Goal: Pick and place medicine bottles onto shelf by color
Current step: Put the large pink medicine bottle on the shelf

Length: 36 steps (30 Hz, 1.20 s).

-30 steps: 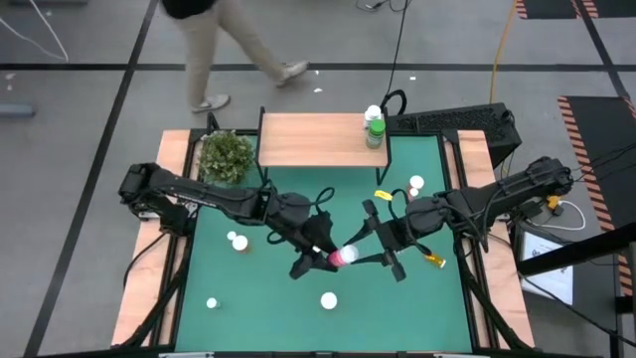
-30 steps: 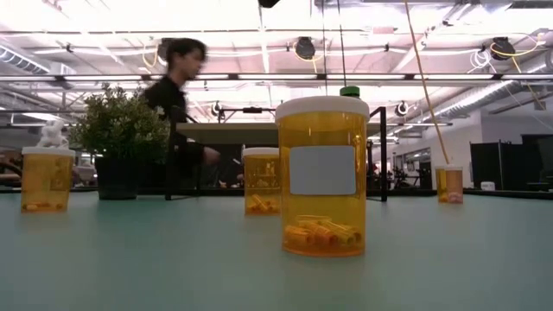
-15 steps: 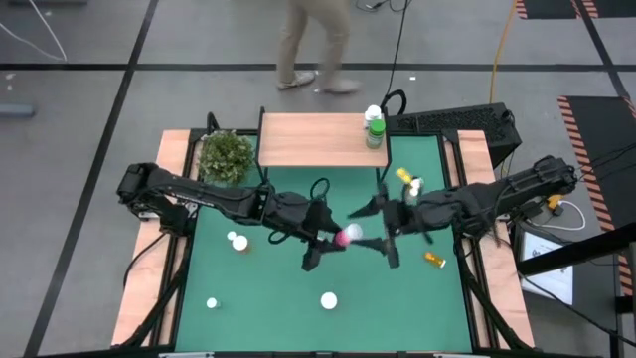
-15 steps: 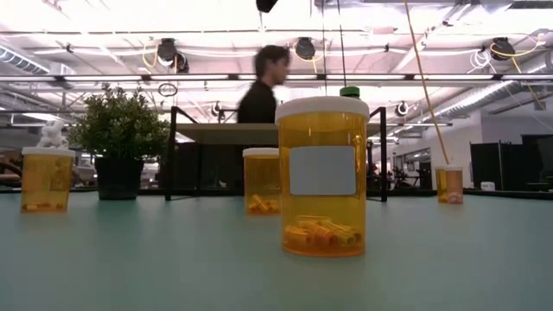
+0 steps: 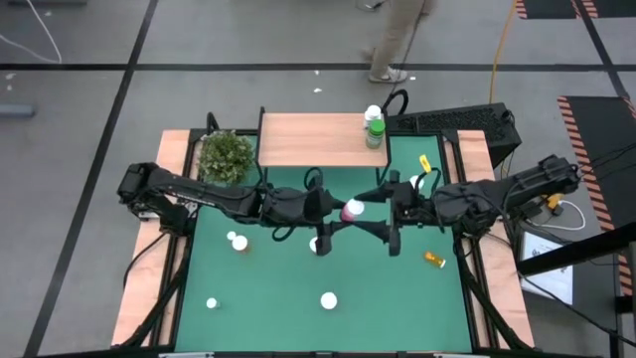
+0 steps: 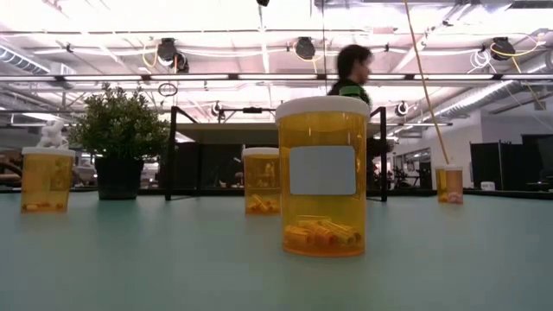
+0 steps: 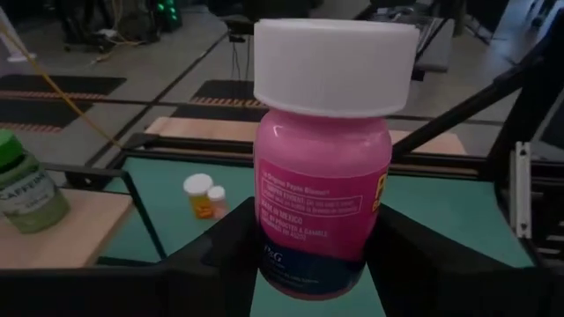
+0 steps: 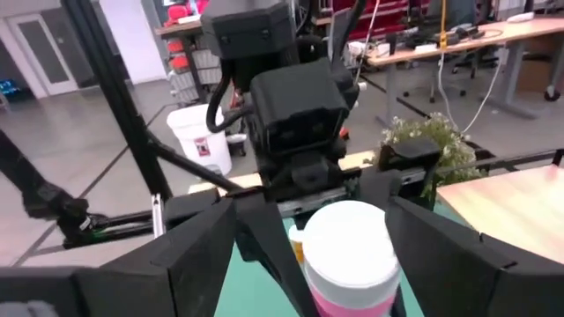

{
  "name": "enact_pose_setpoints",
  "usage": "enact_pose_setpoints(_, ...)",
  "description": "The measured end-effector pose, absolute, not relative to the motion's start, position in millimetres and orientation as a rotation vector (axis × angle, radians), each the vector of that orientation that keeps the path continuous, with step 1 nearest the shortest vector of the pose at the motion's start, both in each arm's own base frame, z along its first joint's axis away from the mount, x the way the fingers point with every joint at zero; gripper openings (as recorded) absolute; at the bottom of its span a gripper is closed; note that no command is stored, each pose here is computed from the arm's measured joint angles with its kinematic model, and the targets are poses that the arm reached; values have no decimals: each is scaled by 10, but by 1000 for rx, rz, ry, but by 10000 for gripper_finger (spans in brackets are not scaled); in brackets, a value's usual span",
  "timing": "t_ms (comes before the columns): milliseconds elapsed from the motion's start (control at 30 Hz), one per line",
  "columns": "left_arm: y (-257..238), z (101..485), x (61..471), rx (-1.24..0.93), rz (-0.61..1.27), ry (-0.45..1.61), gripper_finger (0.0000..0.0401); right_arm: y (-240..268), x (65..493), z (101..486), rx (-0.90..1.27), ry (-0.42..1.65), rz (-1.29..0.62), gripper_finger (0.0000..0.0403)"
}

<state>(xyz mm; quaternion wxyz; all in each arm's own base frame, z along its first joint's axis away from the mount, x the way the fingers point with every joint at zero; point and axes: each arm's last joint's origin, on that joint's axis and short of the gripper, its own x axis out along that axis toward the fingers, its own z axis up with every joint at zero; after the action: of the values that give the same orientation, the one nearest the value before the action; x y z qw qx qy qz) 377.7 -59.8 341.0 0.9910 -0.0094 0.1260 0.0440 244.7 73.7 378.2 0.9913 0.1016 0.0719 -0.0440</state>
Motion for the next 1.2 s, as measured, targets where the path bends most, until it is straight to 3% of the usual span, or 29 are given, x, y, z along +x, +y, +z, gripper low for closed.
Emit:
enact_pose_setpoints(167, -569, 3407, 3778, 1, 112, 257, 172, 714, 2455, 3783, 185, 130, -157, 286)
enact_pose_setpoints(533, -553, 3451, 3777, 38, 111, 233, 179, 625, 2457, 3727, 161, 174, -235, 286)
enact_pose_setpoints(767, -500, 3440, 3785, 50, 118, 243, 181, 624, 2463, 3755, 173, 154, -194, 280)
enact_pose_setpoints(1200, -428, 3426, 3789, 34, 136, 258, 187, 514, 2490, 3750, 167, 159, -215, 161)
